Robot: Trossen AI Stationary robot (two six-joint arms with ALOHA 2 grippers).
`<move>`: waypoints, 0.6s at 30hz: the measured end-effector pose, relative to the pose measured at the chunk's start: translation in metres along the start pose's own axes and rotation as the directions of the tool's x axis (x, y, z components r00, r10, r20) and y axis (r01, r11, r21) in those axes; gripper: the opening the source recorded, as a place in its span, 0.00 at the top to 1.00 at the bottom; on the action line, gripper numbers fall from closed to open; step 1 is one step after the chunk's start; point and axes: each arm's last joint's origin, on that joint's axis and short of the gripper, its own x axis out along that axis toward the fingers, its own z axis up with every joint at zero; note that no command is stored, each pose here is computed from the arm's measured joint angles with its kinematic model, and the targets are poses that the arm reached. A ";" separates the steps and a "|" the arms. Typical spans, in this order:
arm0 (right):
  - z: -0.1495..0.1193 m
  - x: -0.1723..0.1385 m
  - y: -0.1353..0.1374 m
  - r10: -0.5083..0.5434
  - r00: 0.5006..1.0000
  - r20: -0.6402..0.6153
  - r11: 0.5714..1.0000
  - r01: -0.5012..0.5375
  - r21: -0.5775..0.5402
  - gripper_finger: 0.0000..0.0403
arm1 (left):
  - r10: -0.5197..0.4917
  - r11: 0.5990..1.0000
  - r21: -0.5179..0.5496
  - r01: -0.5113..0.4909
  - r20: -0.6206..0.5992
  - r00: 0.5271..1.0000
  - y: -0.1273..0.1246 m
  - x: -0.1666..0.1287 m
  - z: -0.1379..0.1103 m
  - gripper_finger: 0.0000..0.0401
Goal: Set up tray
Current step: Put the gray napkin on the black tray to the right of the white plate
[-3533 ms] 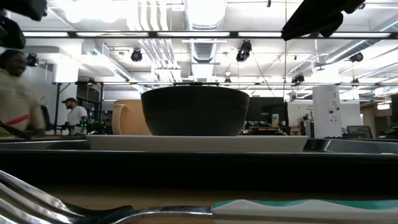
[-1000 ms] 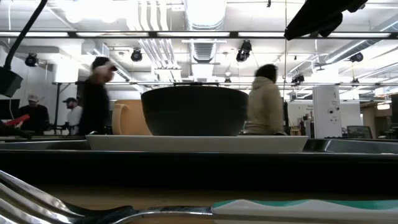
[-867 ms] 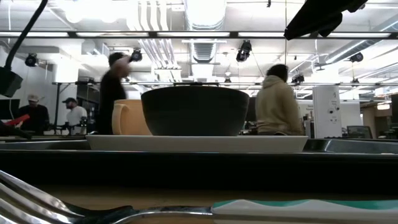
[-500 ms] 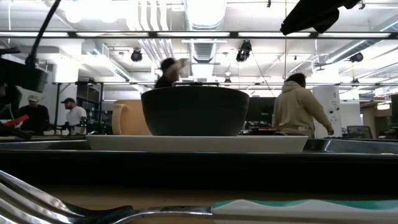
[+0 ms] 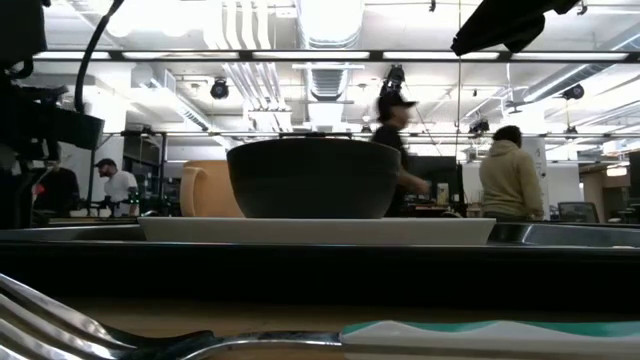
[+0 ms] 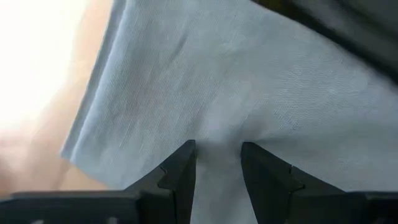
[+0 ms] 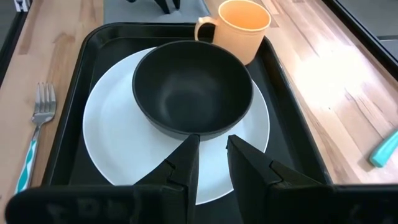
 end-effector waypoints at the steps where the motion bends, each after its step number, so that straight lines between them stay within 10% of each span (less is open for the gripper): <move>1: 0.000 0.000 0.000 0.000 1.000 -0.002 1.000 0.000 -0.001 0.81 | -0.019 1.000 -0.014 0.019 0.011 1.000 0.001 -0.005 0.001 0.72; 18: -0.001 0.000 0.000 -0.002 1.000 -0.007 1.000 0.002 -0.014 0.81 | -0.104 0.968 -0.200 0.149 0.218 0.970 0.081 -0.059 -0.012 0.72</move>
